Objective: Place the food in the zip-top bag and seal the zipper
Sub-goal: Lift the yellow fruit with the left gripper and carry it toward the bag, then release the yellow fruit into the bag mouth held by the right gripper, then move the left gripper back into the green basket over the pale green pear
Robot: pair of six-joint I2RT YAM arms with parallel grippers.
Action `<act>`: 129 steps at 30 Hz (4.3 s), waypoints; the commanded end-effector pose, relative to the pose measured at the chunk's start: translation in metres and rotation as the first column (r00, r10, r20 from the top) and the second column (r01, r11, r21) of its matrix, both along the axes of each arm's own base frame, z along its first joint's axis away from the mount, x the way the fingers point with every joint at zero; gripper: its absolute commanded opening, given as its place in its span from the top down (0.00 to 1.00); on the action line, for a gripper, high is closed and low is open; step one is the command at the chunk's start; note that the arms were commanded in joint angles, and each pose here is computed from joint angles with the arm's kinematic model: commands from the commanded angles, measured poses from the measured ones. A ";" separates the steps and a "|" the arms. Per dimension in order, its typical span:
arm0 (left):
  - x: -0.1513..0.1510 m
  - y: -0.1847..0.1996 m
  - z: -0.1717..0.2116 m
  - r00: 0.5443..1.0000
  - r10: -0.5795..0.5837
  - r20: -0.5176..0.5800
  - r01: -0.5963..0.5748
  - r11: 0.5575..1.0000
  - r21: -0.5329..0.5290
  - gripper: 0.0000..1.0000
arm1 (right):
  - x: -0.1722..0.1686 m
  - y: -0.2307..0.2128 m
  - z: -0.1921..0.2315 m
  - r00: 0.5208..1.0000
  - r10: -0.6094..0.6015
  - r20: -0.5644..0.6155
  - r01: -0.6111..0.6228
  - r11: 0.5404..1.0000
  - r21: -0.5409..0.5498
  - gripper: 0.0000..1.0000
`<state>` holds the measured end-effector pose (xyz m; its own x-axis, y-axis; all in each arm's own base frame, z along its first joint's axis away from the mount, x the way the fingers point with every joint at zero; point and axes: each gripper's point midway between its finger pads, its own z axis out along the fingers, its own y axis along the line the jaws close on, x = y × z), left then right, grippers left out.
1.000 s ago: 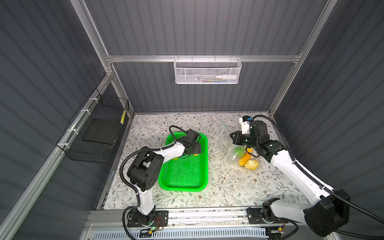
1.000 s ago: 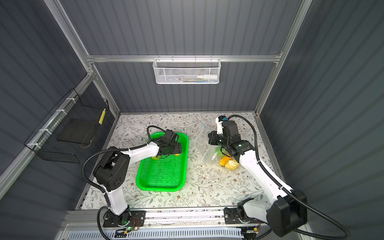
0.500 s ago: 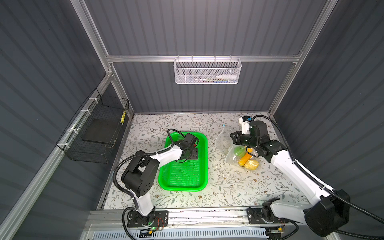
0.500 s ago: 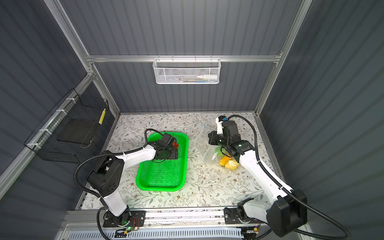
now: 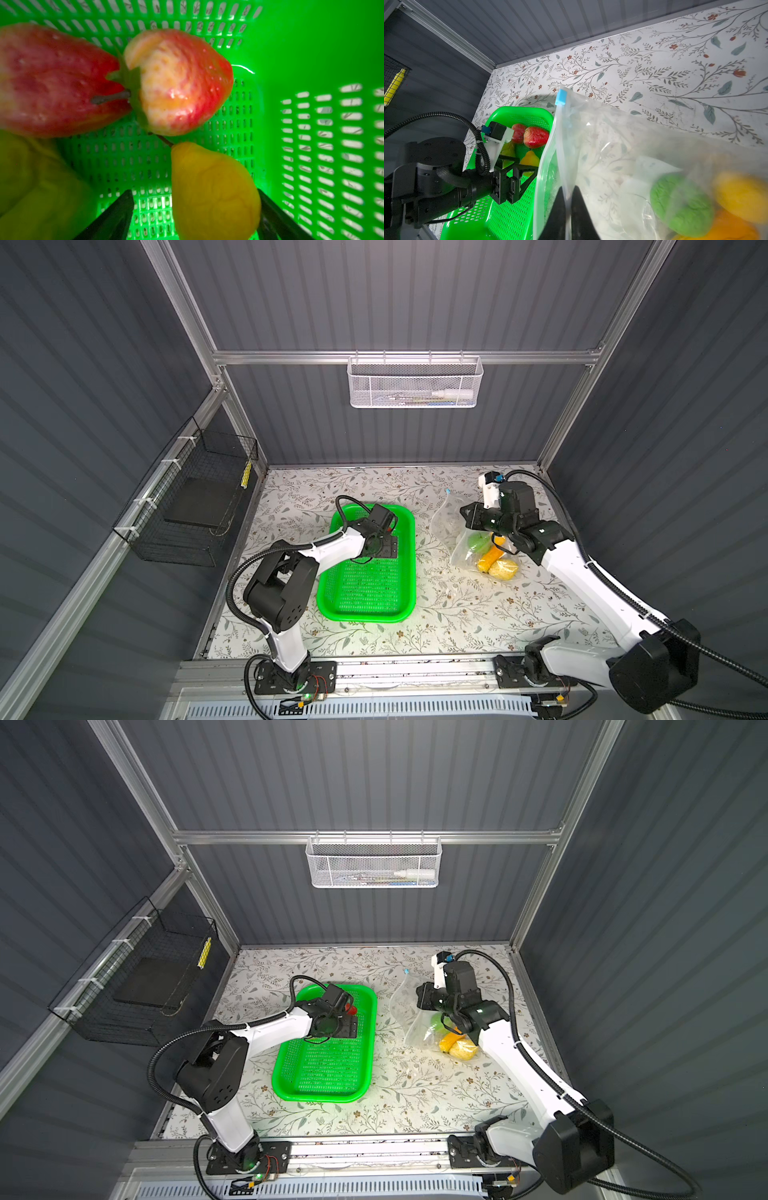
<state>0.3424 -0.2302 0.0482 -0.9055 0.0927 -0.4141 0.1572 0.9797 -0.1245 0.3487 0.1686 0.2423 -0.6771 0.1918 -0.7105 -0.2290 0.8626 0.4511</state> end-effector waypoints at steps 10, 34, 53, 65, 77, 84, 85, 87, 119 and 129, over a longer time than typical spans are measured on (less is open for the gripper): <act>0.010 -0.009 -0.010 1.000 -0.008 -0.009 0.008 1.000 -0.014 0.22 | 0.000 0.001 0.015 0.999 0.003 0.032 -0.003 1.000 0.000 0.90; 0.016 -0.008 0.001 0.999 0.005 0.046 -0.003 0.999 -0.032 0.47 | -0.002 -0.001 0.013 1.000 -0.001 0.028 0.001 1.000 -0.006 0.89; -0.010 -0.050 0.162 0.943 -0.120 0.312 0.248 0.876 -0.413 0.45 | -0.001 0.005 0.019 0.999 0.015 0.035 -0.016 0.999 0.036 0.89; -0.045 -0.145 0.227 0.770 -0.383 0.510 0.632 0.564 -0.531 0.45 | -0.003 0.006 0.021 0.999 0.018 0.042 -0.020 0.999 0.049 0.90; -0.039 -0.187 0.188 0.775 -0.474 0.417 0.631 0.544 -0.554 0.44 | -0.006 0.009 0.028 0.997 0.036 0.074 -0.041 0.997 0.071 0.89; -0.024 -0.191 0.160 0.816 -0.473 0.334 0.578 0.634 -0.514 0.45 | -0.008 0.014 0.031 0.993 0.074 0.091 -0.081 0.994 0.074 0.89; -0.021 -0.190 0.155 0.825 -0.468 0.317 0.564 0.654 -0.504 0.45 | -0.008 0.015 0.032 0.992 0.081 0.094 -0.088 0.993 0.076 0.89; -0.015 -0.186 0.144 0.848 -0.452 0.278 0.530 0.703 -0.474 0.43 | -0.009 0.018 0.032 0.991 0.095 0.096 -0.103 0.991 0.082 0.89; 0.000 -0.131 0.174 0.908 -0.264 0.325 0.396 0.793 -0.463 0.10 | -0.008 0.012 0.023 0.995 0.064 0.073 -0.068 0.996 0.053 0.89; 0.027 -0.034 0.178 0.939 -0.054 0.340 0.205 0.882 -0.425 0.03 | -0.007 0.010 0.022 0.996 0.050 0.072 -0.054 0.997 0.049 0.89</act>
